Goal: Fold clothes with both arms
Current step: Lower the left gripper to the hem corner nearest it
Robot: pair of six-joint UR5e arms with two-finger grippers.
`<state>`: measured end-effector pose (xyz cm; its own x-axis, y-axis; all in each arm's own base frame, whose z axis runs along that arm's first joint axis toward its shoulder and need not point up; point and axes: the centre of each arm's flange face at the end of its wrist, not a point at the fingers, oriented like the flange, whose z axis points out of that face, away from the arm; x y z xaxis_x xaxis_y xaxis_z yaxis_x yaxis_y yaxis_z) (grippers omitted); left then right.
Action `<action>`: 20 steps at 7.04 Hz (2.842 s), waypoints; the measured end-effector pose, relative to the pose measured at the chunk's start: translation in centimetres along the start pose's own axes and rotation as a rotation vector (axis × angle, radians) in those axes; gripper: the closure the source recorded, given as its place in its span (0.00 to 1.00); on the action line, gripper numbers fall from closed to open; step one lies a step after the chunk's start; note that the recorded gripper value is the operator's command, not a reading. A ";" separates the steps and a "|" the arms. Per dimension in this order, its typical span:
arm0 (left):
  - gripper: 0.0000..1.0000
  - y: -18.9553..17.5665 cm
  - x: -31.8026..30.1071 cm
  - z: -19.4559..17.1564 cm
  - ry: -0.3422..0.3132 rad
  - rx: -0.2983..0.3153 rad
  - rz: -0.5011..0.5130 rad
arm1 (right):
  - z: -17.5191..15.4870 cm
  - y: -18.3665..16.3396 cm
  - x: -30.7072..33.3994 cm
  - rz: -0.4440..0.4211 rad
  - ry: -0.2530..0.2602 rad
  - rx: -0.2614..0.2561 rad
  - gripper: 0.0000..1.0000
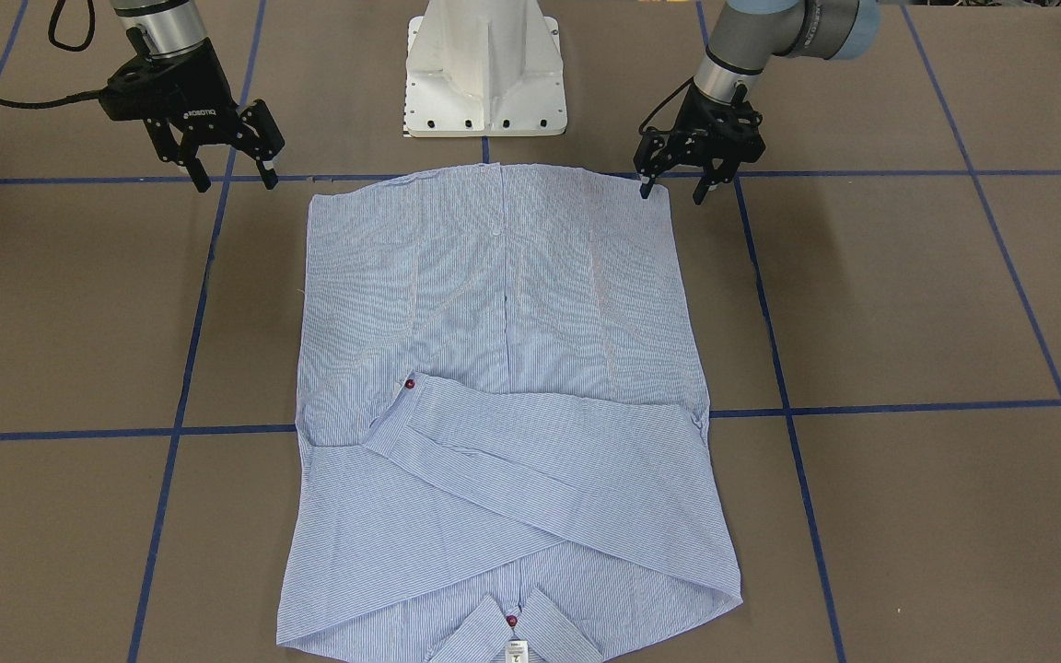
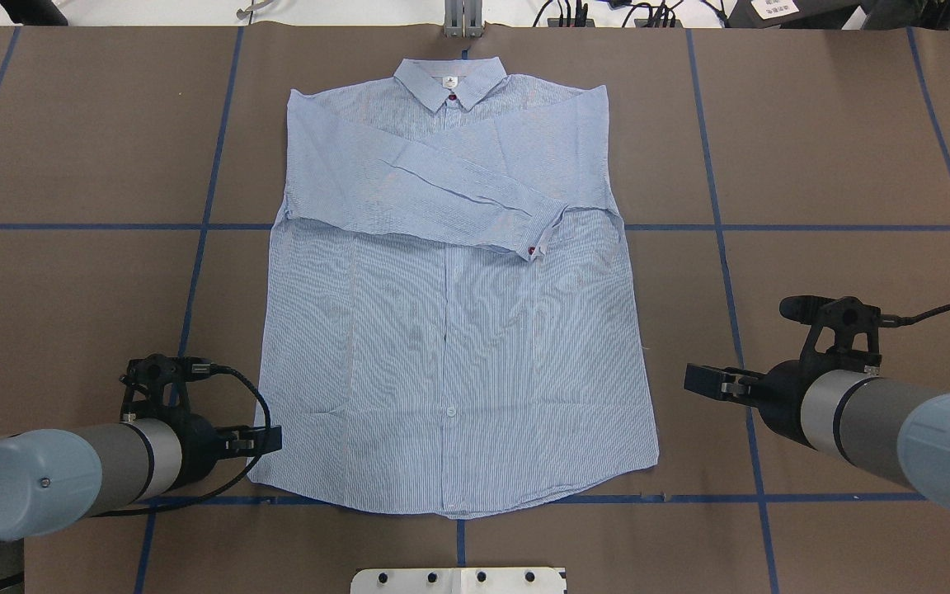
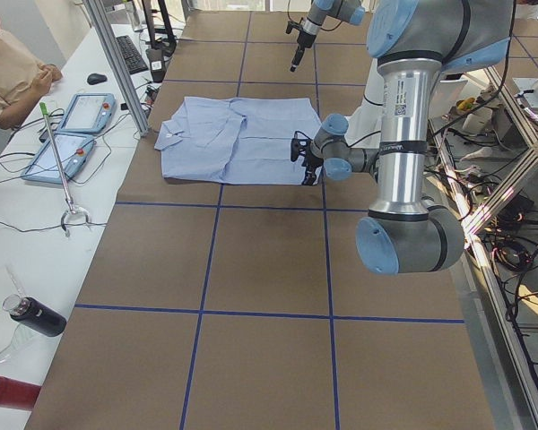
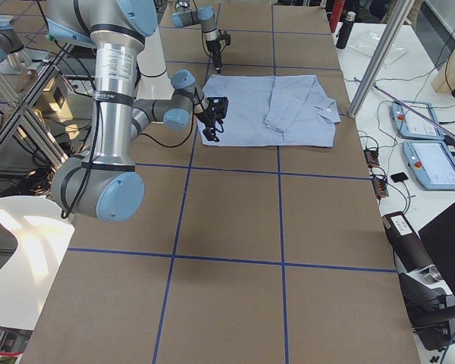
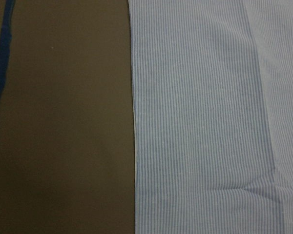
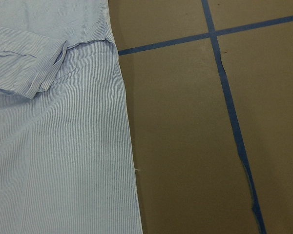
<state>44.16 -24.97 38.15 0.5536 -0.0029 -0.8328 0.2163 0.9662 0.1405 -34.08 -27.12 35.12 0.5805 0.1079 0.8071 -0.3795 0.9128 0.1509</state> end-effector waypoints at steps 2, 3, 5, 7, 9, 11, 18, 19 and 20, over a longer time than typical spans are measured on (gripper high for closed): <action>0.50 0.9 0.5 0.5 -0.029 -0.015 -0.005 | 0.0 0.0 0.0 -0.001 0.000 0.000 0.00; 0.50 1.2 1.1 0.8 -0.047 -0.023 -0.002 | 0.0 0.1 0.0 -0.001 0.000 -0.001 0.00; 0.50 1.6 2.1 1.1 -0.066 -0.034 0.003 | 0.0 0.2 -0.1 -0.003 -0.001 -0.003 0.00; 0.50 2.0 2.1 1.3 -0.079 -0.042 0.008 | 0.1 0.3 0.0 -0.004 0.000 -0.005 0.00; 0.50 2.1 1.9 1.3 -0.088 -0.044 0.010 | 0.1 0.4 0.0 -0.005 0.001 -0.006 0.00; 0.50 2.4 1.9 1.4 -0.089 -0.049 0.013 | 0.2 0.4 0.0 -0.005 0.002 -0.006 0.00; 0.50 3.0 1.2 1.7 -0.104 -0.059 0.019 | 0.3 0.4 0.1 -0.006 0.004 -0.007 0.00; 0.51 3.1 1.1 1.7 -0.105 -0.060 0.020 | 0.3 0.4 0.1 -0.006 0.004 -0.007 0.00; 0.52 3.2 1.1 1.7 -0.105 -0.062 0.022 | 0.3 0.4 0.1 -0.006 0.005 -0.007 0.00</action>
<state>46.83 -22.33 38.57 0.6398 -0.0057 -0.7685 0.1548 0.9804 0.1216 -34.39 -26.87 35.42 0.5863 0.1047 0.8033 -0.3715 0.9160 0.1517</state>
